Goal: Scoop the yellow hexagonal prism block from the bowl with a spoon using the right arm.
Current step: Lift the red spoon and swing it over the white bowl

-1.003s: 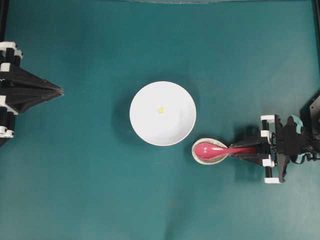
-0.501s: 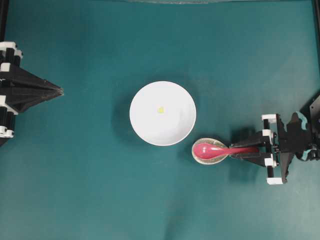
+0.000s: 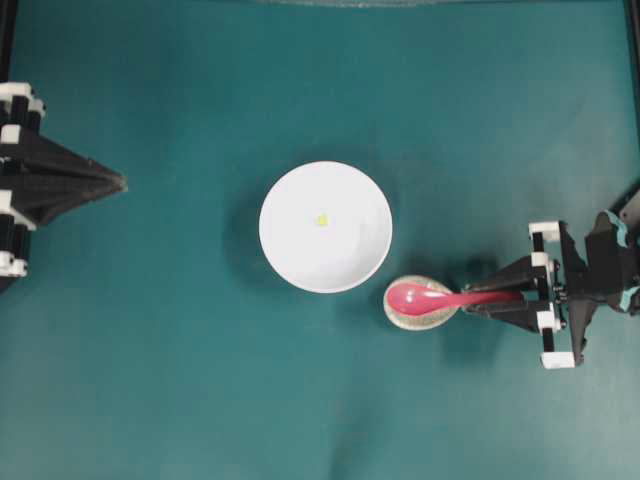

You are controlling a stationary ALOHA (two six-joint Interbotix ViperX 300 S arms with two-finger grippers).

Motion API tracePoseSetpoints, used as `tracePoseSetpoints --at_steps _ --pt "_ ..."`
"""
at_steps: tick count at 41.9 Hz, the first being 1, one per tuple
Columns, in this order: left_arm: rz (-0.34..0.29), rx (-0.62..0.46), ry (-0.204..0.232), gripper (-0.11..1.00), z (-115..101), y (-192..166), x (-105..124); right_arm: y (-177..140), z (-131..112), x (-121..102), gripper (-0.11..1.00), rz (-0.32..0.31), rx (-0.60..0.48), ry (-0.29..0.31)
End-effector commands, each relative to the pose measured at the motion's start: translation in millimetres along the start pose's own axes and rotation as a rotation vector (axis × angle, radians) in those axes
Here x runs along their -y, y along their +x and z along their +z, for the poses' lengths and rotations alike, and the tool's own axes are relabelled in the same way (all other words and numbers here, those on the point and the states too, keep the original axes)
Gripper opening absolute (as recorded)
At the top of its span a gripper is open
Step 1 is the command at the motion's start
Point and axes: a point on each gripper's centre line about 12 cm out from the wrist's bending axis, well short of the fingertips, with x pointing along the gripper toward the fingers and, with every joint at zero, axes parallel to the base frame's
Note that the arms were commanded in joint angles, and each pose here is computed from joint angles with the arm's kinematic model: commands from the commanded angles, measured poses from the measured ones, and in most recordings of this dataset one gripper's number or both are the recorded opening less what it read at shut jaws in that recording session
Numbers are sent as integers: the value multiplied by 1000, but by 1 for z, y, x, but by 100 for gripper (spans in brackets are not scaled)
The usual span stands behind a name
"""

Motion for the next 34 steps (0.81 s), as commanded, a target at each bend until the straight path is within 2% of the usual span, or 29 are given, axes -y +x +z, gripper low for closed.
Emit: tracePoseSetpoints --at_steps 1,16,34 --pt "1 20 0 6 10 3 0 1 14 -1 25 1 30 25" --pt "1 25 2 6 11 2 0 3 48 8 25 -22 -4 43" --pt "1 18 3 6 11 2 0 14 98 25 25 -28 -145 32"
